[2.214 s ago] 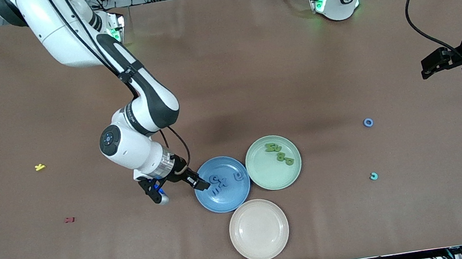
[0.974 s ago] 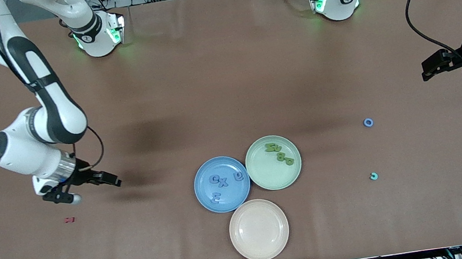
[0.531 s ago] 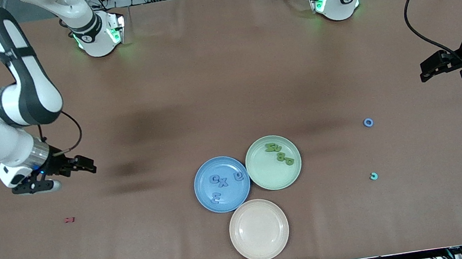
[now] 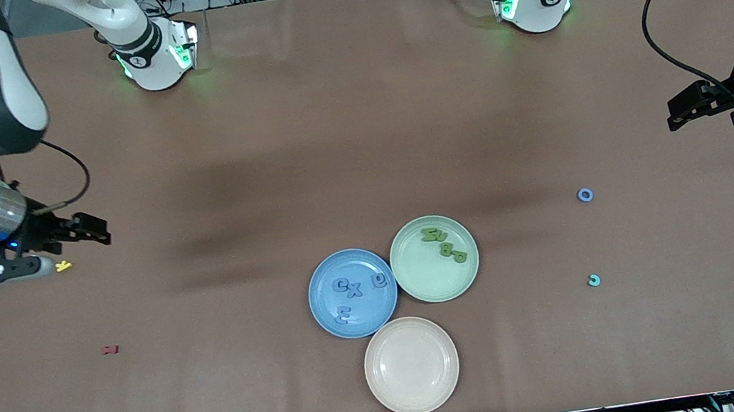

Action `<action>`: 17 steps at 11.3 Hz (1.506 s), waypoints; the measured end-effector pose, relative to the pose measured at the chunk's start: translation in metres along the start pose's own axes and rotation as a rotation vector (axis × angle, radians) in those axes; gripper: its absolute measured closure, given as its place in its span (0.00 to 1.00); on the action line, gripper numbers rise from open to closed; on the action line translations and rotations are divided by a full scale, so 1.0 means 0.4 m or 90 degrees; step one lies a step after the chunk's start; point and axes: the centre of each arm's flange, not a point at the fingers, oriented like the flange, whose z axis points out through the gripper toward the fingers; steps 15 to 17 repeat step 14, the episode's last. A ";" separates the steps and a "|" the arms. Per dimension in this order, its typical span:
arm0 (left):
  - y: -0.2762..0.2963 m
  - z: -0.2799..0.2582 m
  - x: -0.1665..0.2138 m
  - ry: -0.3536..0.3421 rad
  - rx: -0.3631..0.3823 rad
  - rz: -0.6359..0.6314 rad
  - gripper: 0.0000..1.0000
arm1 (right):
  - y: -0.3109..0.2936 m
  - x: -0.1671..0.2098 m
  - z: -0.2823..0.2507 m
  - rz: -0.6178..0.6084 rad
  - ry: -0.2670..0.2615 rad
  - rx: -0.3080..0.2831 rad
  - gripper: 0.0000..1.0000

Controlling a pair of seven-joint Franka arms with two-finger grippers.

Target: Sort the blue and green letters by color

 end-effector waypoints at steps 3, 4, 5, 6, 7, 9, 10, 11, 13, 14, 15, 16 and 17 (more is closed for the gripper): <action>0.000 0.000 0.000 0.000 0.000 0.000 0.00 | 0.009 -0.008 -0.200 -0.004 -0.017 -0.023 0.00; 0.000 0.000 0.000 0.000 -0.001 0.000 0.00 | 0.009 -0.011 -0.245 -0.007 -0.017 -0.037 0.00; 0.000 0.000 0.000 0.000 -0.001 0.000 0.00 | 0.007 -0.014 -0.275 -0.009 -0.014 -0.044 0.00; 0.000 0.001 0.000 0.000 -0.002 0.000 0.00 | 0.005 -0.015 -0.298 -0.009 -0.011 -0.046 0.00; 0.002 0.001 0.000 0.000 -0.005 0.000 0.00 | 0.004 -0.018 -0.316 -0.009 -0.009 -0.047 0.00; 0.002 0.002 0.001 -0.001 -0.006 0.000 0.00 | 0.004 -0.019 -0.344 -0.008 0.000 -0.048 0.00; 0.002 0.002 0.001 -0.001 -0.006 0.000 0.00 | 0.005 -0.019 -0.351 -0.007 0.002 -0.048 0.00; 0.002 0.002 0.001 -0.001 -0.007 0.000 0.00 | 0.005 -0.019 -0.353 -0.006 0.003 -0.048 0.00; 0.002 0.003 0.001 -0.001 -0.007 0.000 0.00 | 0.002 -0.019 -0.356 -0.008 0.005 -0.049 0.00; 0.002 0.003 0.001 -0.001 -0.007 0.000 0.00 | 0.001 -0.018 -0.361 -0.008 0.008 -0.049 0.00; 0.002 0.003 0.001 -0.001 -0.007 0.000 0.00 | 0.001 -0.018 -0.361 -0.008 0.008 -0.049 0.00; 0.002 0.003 0.001 -0.001 -0.007 0.000 0.00 | 0.001 -0.018 -0.361 -0.008 0.008 -0.049 0.00; 0.002 0.003 0.001 -0.001 -0.007 0.000 0.00 | 0.001 -0.018 -0.361 -0.008 0.008 -0.049 0.00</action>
